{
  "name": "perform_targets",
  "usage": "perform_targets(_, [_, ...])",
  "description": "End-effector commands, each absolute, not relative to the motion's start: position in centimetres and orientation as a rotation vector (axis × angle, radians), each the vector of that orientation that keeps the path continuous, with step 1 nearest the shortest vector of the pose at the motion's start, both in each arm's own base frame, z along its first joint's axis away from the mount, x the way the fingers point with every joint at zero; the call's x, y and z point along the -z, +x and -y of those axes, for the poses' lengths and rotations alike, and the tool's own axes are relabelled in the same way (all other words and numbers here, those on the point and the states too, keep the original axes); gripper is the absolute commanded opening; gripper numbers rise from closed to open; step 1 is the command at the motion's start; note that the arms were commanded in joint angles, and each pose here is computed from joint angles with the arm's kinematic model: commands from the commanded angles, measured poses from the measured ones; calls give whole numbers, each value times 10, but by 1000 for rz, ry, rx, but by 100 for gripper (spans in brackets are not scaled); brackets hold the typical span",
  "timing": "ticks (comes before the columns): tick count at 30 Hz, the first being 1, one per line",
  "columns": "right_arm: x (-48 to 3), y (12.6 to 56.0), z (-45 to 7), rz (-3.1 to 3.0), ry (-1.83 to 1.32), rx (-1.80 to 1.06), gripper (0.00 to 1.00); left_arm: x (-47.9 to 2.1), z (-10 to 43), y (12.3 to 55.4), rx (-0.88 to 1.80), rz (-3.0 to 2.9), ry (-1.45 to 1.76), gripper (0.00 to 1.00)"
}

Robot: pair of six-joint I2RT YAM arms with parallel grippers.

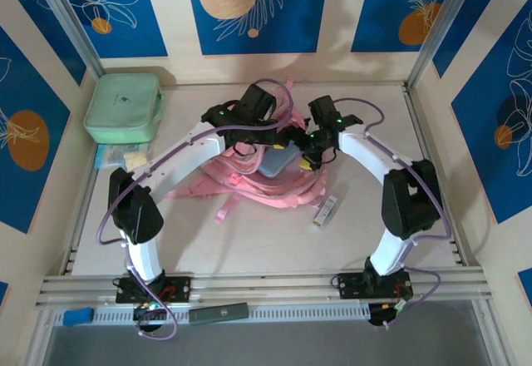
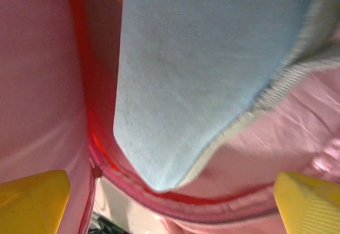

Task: Pack the student bag
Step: Place the loose stationery in the student bag.

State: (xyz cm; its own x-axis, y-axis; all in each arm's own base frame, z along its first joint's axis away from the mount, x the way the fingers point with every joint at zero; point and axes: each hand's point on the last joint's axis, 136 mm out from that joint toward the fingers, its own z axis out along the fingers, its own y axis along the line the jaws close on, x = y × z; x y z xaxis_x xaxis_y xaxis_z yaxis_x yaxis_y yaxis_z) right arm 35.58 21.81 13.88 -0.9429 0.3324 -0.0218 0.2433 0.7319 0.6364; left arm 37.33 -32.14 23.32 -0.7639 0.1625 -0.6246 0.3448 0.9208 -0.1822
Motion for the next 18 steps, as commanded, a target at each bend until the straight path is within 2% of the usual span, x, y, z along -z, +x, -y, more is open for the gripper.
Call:
perform_targets(1, [-151, 343, -200, -2741, 486, -1122, 93, -295, 330, 375, 533, -2296, 312, 0])
perform_targets(6, [-129, 352, -190, -2757, 567, -1107, 65, -294, 341, 371, 615, -2297, 328, 0])
perform_targets(13, [-108, 396, -239, -2773, 467, -1012, 19, -297, 344, 368, 639, -2294, 333, 0])
perform_targets(18, [-112, 421, -294, -2677, 293, -1138, 8, -295, 339, 367, 609, -2297, 336, 0])
